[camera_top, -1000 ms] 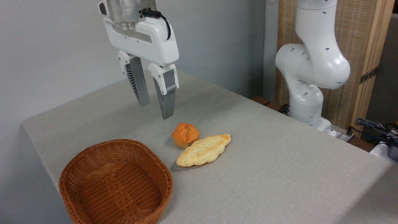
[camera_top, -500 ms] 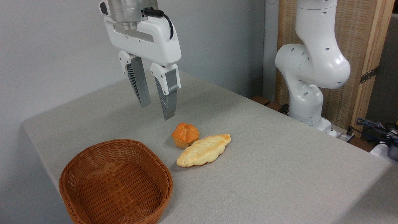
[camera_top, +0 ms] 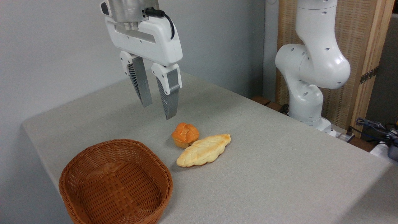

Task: Put bread into the basket
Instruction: 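Lower the open gripper down onto the long golden bread loaf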

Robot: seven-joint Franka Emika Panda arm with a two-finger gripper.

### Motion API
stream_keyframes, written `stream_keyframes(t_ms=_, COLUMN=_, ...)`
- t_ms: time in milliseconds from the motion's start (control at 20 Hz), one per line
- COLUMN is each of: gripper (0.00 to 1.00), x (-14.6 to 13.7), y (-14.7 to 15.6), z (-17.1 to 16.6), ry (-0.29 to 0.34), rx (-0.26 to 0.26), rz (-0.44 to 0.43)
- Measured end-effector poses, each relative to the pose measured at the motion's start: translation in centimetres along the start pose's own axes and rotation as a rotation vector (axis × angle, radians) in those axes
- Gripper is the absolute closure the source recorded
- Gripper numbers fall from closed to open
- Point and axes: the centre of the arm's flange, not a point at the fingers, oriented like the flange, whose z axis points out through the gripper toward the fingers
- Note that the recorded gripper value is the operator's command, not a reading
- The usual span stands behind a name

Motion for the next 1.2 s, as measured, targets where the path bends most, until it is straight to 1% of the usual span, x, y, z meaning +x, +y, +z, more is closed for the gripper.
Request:
stream_keyframes(t_ms=150, gripper=0.00, x=-0.7, y=0.5, z=0.3, ry=-0.010, rx=-0.008, rz=0.000)
stream_keyframes(t_ms=300, gripper=0.00, x=-2.1, y=1.6, z=0.8, ry=-0.023, rx=-0.019, rz=0.000)
stream_keyframes(t_ms=500, gripper=0.00, x=-3.9, y=2.9, z=1.4, ry=0.003, rx=0.001, rz=0.000)
stream_keyframes(t_ms=650, gripper=0.00, x=-4.8, y=3.5, z=2.0, ry=0.007, rx=0.003, rz=-0.002)
stream_keyframes(t_ms=800, gripper=0.00, x=-5.6, y=4.1, z=3.4, ry=-0.005, rx=-0.006, rz=-0.003)
stream_keyframes(t_ms=1000, gripper=0.00, x=-5.8, y=4.3, z=5.8, ry=-0.002, rx=-0.004, rz=-0.002)
stream_keyframes(t_ms=1200, gripper=0.00, x=-5.9, y=4.5, z=7.7, ry=0.029, rx=0.020, rz=0.000)
